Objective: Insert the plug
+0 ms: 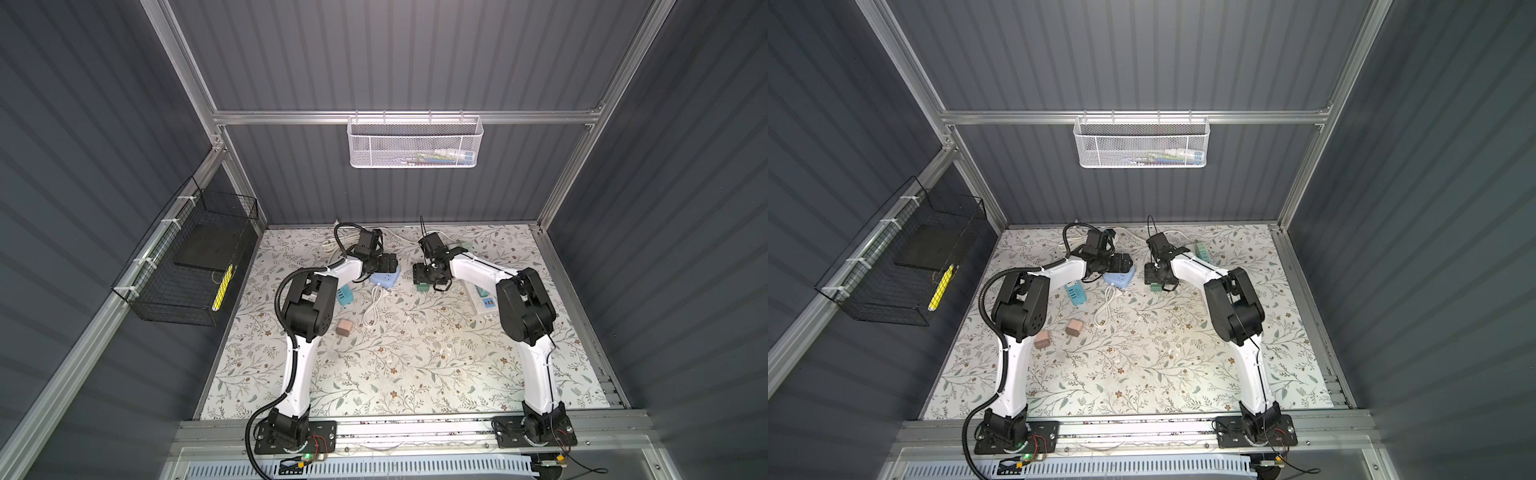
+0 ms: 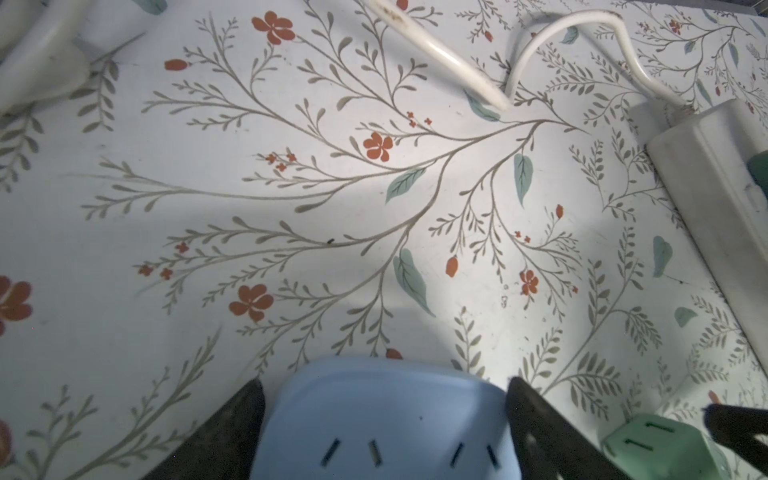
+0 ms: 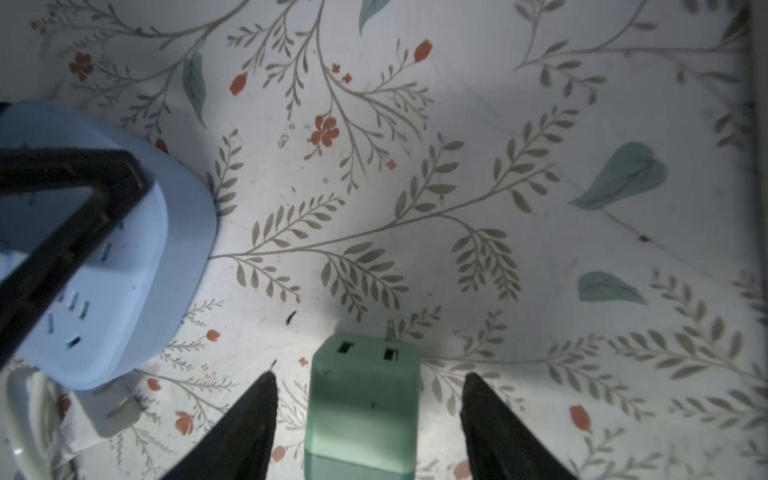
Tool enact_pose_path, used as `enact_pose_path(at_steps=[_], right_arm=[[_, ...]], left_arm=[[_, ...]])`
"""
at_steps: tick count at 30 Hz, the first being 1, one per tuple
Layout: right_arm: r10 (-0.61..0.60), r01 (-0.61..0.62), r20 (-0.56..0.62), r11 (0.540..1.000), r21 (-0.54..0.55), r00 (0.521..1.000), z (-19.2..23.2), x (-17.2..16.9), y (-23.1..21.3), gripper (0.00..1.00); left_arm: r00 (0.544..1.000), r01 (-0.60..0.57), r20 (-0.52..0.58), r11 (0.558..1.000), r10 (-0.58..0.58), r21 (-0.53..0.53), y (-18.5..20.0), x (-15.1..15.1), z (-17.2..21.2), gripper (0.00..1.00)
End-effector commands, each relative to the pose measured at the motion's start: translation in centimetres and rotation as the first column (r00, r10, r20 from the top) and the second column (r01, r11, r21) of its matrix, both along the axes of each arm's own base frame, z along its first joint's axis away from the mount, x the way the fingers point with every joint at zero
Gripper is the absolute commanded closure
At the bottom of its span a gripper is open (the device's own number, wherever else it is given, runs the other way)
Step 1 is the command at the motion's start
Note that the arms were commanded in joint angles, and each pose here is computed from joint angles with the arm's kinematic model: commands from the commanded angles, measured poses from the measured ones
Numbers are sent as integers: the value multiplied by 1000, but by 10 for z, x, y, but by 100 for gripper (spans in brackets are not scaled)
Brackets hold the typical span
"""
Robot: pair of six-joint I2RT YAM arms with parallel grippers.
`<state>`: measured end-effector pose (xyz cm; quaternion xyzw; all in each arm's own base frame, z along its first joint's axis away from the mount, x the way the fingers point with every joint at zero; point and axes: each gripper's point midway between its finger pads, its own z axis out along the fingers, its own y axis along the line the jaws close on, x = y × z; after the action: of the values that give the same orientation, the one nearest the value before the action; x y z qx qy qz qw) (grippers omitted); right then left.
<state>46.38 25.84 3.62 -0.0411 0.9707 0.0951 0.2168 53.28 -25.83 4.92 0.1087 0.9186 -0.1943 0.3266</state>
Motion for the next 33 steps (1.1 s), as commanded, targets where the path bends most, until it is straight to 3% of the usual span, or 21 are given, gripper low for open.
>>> enact_pose_path(at_steps=[1, 7, 10, 13, 17, 21, 25, 30, 33], right_arm=[[-16, 15, -25, 999, -40, 1000, -9, -1, -1, 36], [-37, 37, -12, 998, -60, 999, -8, -6, -10, 65], [-50, 52, 48, 997, -54, 998, 17, -11, -19, 69], [-58, 62, 100, 998, -33, 993, 43, -24, -30, 71], [-65, 66, 136, 998, -3, 989, 74, -52, -45, 71], [-85, 88, 169, 996, -7, 982, 91, -82, -69, 71], [-100, 105, 169, 994, -18, 980, 99, -113, -90, 70], [-114, 114, 151, 993, 8, 982, 90, -151, -101, 70], [-112, 112, 126, 994, 9, 986, 78, -170, -99, 70]], left_arm=[[999, 29, 33, 999, -29, -16, -1, -2, 22, 10], [999, 32, 15, 997, -31, -68, -5, -11, 22, 13], [999, 37, -16, 991, -39, -128, -11, -19, 20, 16], [996, 77, -23, 984, -82, -159, -27, -35, 19, 18], [981, 193, 1, 973, -195, -122, -58, -67, 19, 17], [946, 322, 1, 941, -323, -107, -86, -112, 13, 17], [914, 399, -13, 903, -406, -157, -102, -154, 14, 18], [924, 381, 22, 918, -381, -111, -91, -165, 30, 15], [935, 352, 64, 933, -348, -80, -82, -161, 61, 11]])
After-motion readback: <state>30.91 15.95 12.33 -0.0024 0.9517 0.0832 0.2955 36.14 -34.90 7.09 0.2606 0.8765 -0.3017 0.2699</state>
